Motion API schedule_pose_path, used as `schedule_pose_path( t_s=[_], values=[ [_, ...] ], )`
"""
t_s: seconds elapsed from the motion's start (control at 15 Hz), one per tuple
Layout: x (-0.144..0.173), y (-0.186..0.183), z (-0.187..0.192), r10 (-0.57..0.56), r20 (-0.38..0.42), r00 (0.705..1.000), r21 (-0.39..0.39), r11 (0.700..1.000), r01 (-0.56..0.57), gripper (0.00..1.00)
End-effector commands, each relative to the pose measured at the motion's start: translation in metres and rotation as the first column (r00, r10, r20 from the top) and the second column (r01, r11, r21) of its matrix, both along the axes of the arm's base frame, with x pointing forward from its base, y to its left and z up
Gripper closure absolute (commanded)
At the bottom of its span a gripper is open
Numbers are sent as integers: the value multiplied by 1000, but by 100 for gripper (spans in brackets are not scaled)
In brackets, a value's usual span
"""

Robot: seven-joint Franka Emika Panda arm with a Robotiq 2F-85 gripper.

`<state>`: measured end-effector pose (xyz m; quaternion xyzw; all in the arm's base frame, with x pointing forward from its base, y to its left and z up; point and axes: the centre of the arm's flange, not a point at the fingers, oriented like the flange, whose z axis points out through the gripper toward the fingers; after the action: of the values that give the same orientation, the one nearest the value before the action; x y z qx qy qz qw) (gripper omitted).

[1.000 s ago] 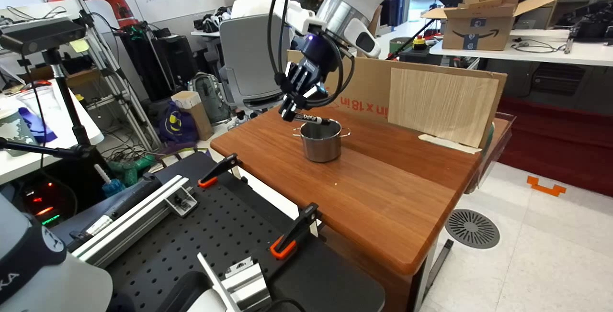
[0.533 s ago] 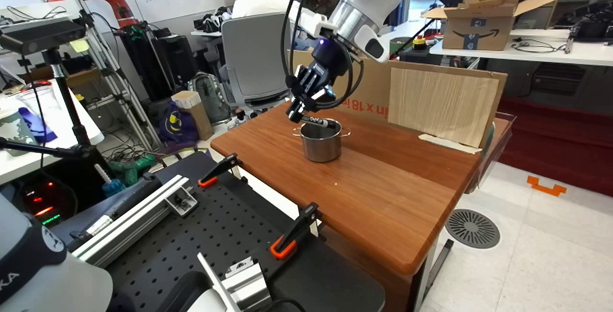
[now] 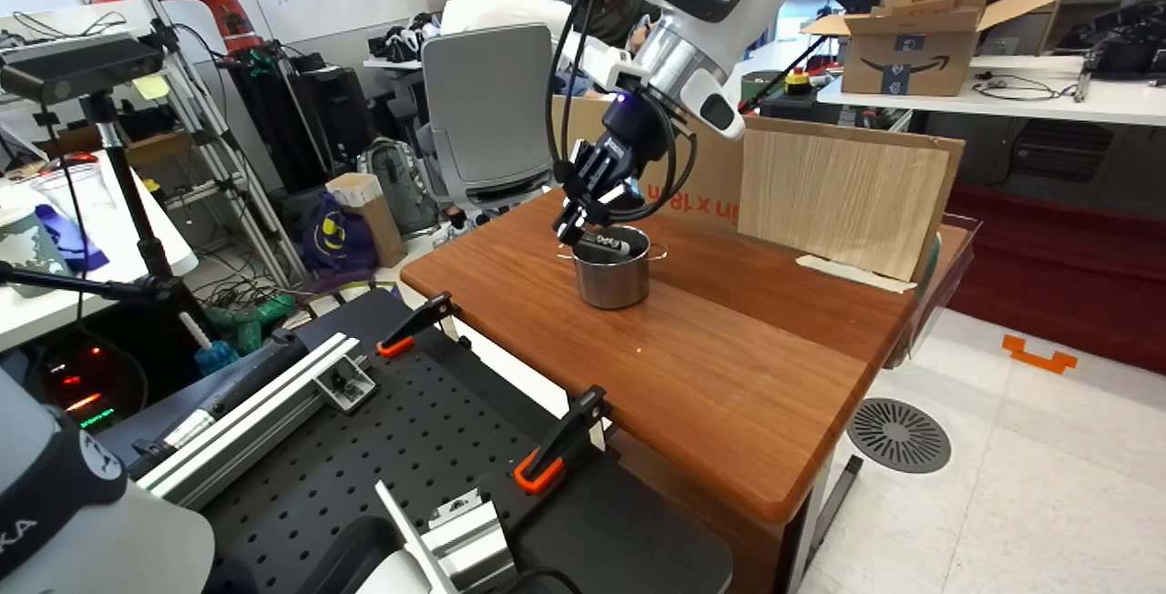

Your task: Pick the marker and put it in the pot

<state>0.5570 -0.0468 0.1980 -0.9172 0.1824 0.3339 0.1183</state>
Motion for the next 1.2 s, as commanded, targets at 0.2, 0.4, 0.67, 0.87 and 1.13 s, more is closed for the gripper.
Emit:
schedule_pose_path(
  t_s=[0.2, 0.4, 0.67, 0.87, 1.13],
  values=[
    [10, 5, -10, -26, -33, 999, 5, 1000, 26, 53],
    [9, 6, -11, -15, -34, 999, 8, 1000, 15, 39],
    [10, 8, -11, -9, -37, 999, 10, 1000, 10, 9],
    [10, 8, -9, -8, -36, 999, 12, 1000, 9, 0],
    [8, 8, -1, -2, -25, 1000, 16, 1000, 3, 0]
  ],
)
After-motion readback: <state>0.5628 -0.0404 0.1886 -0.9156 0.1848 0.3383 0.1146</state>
